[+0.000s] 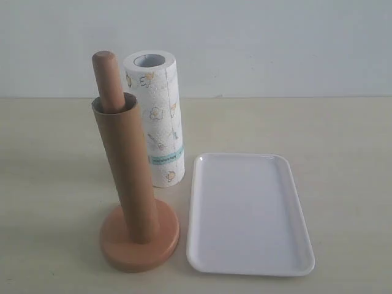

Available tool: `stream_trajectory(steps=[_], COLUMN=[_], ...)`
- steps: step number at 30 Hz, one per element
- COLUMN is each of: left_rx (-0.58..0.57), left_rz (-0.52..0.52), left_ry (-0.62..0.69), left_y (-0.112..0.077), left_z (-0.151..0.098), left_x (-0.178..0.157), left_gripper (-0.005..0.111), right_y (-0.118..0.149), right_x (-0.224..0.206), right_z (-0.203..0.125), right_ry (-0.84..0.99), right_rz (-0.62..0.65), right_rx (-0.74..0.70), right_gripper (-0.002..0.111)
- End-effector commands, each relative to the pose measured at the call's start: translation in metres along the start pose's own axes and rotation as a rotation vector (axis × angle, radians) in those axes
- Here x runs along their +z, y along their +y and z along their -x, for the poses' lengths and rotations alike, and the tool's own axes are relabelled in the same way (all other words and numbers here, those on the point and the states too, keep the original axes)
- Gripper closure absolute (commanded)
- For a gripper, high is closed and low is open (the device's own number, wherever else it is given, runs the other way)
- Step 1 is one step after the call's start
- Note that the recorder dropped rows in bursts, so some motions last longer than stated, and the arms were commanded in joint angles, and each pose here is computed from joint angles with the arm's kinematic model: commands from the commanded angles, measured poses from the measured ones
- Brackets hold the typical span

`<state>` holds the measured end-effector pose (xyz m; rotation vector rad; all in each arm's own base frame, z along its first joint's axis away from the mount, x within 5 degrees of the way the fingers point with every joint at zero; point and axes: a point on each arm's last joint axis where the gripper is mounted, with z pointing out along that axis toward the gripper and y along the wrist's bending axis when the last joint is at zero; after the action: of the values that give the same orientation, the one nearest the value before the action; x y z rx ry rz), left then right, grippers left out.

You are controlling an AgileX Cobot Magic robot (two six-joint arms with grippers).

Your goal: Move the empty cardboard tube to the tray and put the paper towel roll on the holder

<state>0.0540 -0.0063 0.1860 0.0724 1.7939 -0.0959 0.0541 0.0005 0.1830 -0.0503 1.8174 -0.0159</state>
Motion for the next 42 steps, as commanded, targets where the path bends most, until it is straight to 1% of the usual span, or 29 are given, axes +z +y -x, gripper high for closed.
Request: stream_trajectory(steps=[1,30,31,32,33,35,36,38,39,40,41,42], left_rx=[-0.011,-0.011,-0.011,-0.011,-0.011,-0.011,-0.011,-0.011,-0.011,-0.011,-0.011,-0.011], left_rz=[0.003,0.003,0.003,0.003,0.003,0.003,0.003,0.003,0.003,0.003,0.003,0.003], left_ry=[-0.001,-0.001,-0.001,-0.001,-0.001,-0.001,-0.001,-0.001,-0.001,-0.001,-0.001,-0.001], left_y=[0.0,0.0,0.0,0.0,0.0,0.0,0.0,0.0,0.0,0.0,0.0,0.0], left_z=[-0.001,-0.001,-0.001,-0.001,-0.001,-0.001,-0.001,-0.001,-0.001,-0.001,-0.001,-0.001], left_x=[0.0,0.0,0.0,0.0,0.0,0.0,0.0,0.0,0.0,0.0,0.0,0.0], left_gripper=[0.103,0.103,0.103,0.103,0.103,0.103,0.103,0.103,0.103,0.103,0.103,0.103], right_y=[0.0,0.0,0.0,-0.001,-0.002,-0.002,-0.002,-0.001,0.0,0.001,0.002,0.002], right_x=[0.0,0.0,0.0,0.0,-0.001,-0.001,-0.001,-0.004,-0.007,-0.014,-0.021,-0.026], right_z=[0.001,0.001,0.001,0.002,0.006,0.01,0.014,0.026,0.035,0.048,0.057,0.063], right_ry=[-0.012,-0.012,-0.012,-0.024,-0.059,-0.109,-0.149,-0.293,-0.396,-0.56,-0.683,-0.765], right_rz=[-0.007,-0.007,-0.007,-0.014,-0.031,-0.04,-0.043,-0.044,-0.042,-0.029,-0.01,0.0], right_rx=[0.004,0.004,-0.002,-0.05,-0.183,-0.269,-0.278,-0.224,-0.192,-0.131,-0.079,-0.062], right_gripper=[0.107,0.107,0.107,0.107,0.107,0.107,0.107,0.107,0.107,0.107,0.107,0.107])
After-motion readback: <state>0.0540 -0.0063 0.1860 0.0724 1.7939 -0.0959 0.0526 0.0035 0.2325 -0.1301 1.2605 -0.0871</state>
